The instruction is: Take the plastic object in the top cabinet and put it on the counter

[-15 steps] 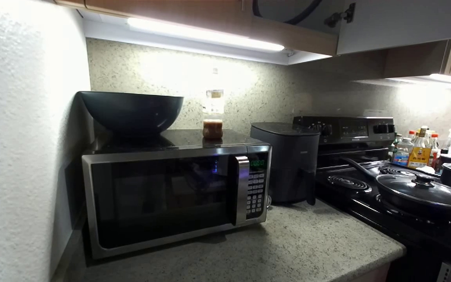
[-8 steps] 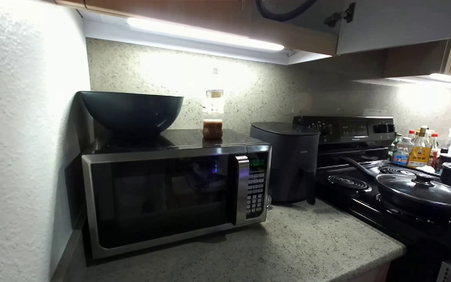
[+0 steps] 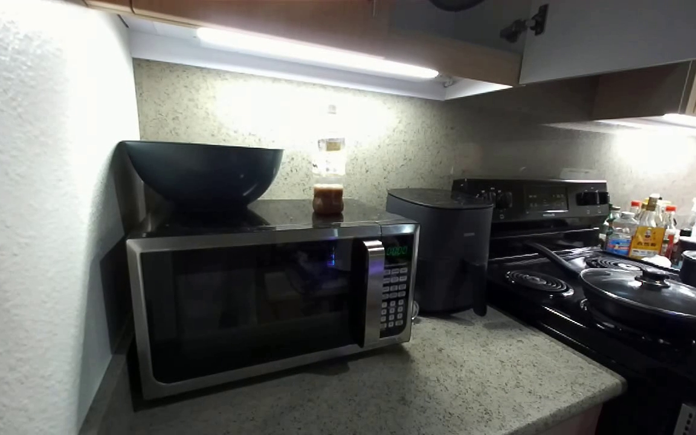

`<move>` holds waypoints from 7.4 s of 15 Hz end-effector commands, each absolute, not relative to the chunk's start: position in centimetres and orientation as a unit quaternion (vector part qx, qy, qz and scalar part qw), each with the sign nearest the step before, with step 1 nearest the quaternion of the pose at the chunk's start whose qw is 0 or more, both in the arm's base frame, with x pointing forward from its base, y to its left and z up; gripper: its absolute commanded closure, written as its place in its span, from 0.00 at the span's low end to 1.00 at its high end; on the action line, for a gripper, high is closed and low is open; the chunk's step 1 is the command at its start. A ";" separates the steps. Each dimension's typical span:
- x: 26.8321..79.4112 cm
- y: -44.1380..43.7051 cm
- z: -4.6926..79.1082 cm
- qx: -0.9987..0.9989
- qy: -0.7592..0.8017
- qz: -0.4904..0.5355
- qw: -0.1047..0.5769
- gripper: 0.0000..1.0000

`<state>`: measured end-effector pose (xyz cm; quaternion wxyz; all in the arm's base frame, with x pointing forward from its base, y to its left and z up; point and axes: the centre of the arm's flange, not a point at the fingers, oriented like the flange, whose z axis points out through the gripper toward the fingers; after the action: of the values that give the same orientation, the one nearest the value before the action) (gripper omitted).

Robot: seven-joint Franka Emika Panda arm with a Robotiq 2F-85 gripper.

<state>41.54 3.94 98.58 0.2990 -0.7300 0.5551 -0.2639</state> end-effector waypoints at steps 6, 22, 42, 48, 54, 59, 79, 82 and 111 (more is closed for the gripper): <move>48.2 2.7 88.5 -0.752 0.525 -0.074 0.390 0.95; 55.1 -0.9 83.4 -0.731 0.586 0.034 0.347 0.96; 58.0 0.1 78.9 -0.715 0.575 0.206 0.341 0.96; 53.2 1.5 78.9 -0.700 0.613 0.227 0.288 0.96; 53.5 1.2 79.0 -0.711 0.613 0.218 0.267 0.96; 58.3 -0.8 74.4 -0.688 0.633 0.228 0.272 0.96; 64.7 -4.7 67.4 -0.652 0.732 0.083 0.182 0.96; 65.5 -5.4 67.4 -0.643 0.744 0.026 0.178 0.97; 57.1 0.8 76.5 -0.689 0.708 -0.146 0.047 0.96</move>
<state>63.20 -1.50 73.02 0.0356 -0.6662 0.7399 -0.0862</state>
